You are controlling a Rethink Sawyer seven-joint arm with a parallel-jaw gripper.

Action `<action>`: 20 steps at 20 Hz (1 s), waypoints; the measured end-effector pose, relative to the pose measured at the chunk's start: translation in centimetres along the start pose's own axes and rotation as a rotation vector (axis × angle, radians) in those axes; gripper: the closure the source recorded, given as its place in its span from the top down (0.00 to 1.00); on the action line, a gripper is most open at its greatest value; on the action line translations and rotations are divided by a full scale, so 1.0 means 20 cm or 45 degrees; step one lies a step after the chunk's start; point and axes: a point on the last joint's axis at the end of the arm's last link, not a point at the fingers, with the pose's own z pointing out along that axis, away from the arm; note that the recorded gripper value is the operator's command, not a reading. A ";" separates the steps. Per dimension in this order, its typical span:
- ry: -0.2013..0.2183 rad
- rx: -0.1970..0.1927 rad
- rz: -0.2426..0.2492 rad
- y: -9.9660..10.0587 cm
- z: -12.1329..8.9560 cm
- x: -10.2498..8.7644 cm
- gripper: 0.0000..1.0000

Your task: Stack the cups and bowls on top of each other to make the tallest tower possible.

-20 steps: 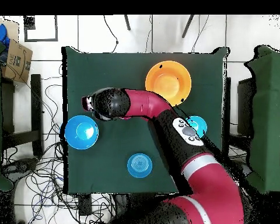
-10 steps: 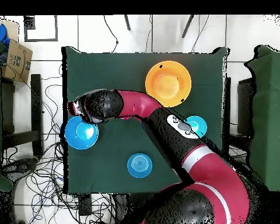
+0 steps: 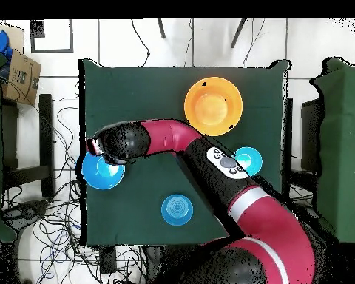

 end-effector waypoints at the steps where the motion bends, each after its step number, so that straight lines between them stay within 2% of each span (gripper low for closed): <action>1: 0.001 0.024 -0.015 0.00 -0.01 0.00 1.00; 3: 0.004 0.071 -0.042 0.00 -0.03 0.01 1.00; 4: 0.011 0.142 -0.084 0.01 -0.05 0.02 1.00; 5: 0.015 0.190 -0.110 0.01 -0.07 0.02 1.00; 8: 0.020 0.260 -0.146 0.02 -0.10 0.03 1.00; 9: 0.023 0.298 -0.162 0.03 -0.12 0.03 1.00; 16: 0.030 0.474 -0.195 0.02 -0.23 0.06 1.00; 20: 0.039 0.535 -0.177 -0.01 -0.27 0.09 1.00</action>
